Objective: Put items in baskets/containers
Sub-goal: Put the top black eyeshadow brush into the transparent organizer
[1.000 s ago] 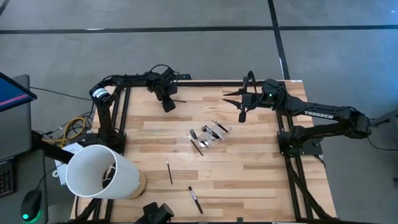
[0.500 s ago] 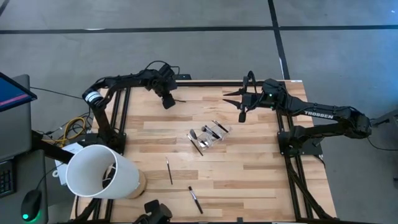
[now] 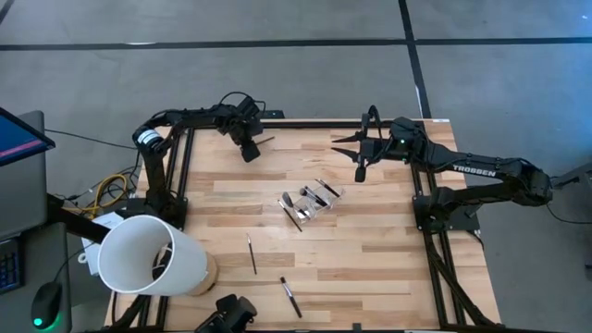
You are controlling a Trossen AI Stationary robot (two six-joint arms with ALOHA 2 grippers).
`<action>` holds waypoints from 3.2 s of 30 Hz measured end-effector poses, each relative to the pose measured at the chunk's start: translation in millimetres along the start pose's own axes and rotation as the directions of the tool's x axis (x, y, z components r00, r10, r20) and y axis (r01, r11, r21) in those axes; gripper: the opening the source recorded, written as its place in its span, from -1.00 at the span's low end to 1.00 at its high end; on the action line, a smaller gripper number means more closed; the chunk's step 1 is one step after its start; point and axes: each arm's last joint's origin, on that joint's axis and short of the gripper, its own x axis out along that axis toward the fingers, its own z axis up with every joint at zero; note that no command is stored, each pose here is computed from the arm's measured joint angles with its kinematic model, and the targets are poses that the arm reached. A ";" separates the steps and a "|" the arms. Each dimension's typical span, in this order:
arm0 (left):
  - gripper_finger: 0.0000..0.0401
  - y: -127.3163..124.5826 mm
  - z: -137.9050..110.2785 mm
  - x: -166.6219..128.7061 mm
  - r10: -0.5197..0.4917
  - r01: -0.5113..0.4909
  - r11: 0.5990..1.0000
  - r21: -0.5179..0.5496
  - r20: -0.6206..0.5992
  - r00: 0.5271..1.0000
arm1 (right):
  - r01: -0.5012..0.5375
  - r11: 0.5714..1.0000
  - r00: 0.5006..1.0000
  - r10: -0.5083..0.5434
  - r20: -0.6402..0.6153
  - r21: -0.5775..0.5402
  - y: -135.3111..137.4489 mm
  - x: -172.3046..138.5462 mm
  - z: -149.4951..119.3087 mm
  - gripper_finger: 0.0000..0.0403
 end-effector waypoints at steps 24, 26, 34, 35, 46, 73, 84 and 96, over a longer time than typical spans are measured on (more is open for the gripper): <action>-0.93 -10.9 -7.5 11.9 0.023 -0.023 1.000 -0.007 -0.042 0.999 | -0.002 1.000 1.000 0.002 -0.007 0.003 0.0 -0.1 -0.8 -0.65; -0.95 -14.3 -6.3 12.0 0.026 -0.026 1.000 0.004 -0.044 0.999 | -0.002 1.000 1.000 0.002 -0.007 0.003 0.0 -0.1 -0.8 -0.65; -0.95 -34.9 -3.1 -13.3 0.031 -0.031 0.998 0.059 -0.011 0.999 | -0.002 1.000 1.000 0.002 -0.007 0.004 0.0 -0.1 -0.8 -0.65; -0.95 -37.4 0.2 -20.5 0.038 -0.039 0.997 0.069 0.023 0.999 | -0.002 1.000 1.000 0.002 -0.007 0.004 0.1 -0.1 -0.8 -0.65; -0.95 -70.2 5.7 -84.5 0.025 -0.047 0.993 0.111 0.195 0.981 | -0.009 1.000 1.000 0.009 -0.015 0.022 1.3 7.4 -5.4 -0.65; -0.95 -90.5 7.7 -137.3 -0.490 0.605 0.782 -0.152 0.451 0.746 | -0.143 0.813 0.938 -0.071 -0.339 -0.565 61.8 152.3 23.7 -0.23; -0.95 -91.2 10.9 -144.3 -0.510 0.648 0.746 -0.156 0.493 0.705 | -0.145 0.792 0.935 -0.087 -0.345 -0.592 69.8 161.7 20.9 -0.35; -0.95 -100.9 14.2 -145.8 -0.547 0.674 0.729 -0.120 0.491 0.678 | -0.144 0.784 0.933 -0.096 -0.346 -0.604 63.3 168.4 8.2 -0.38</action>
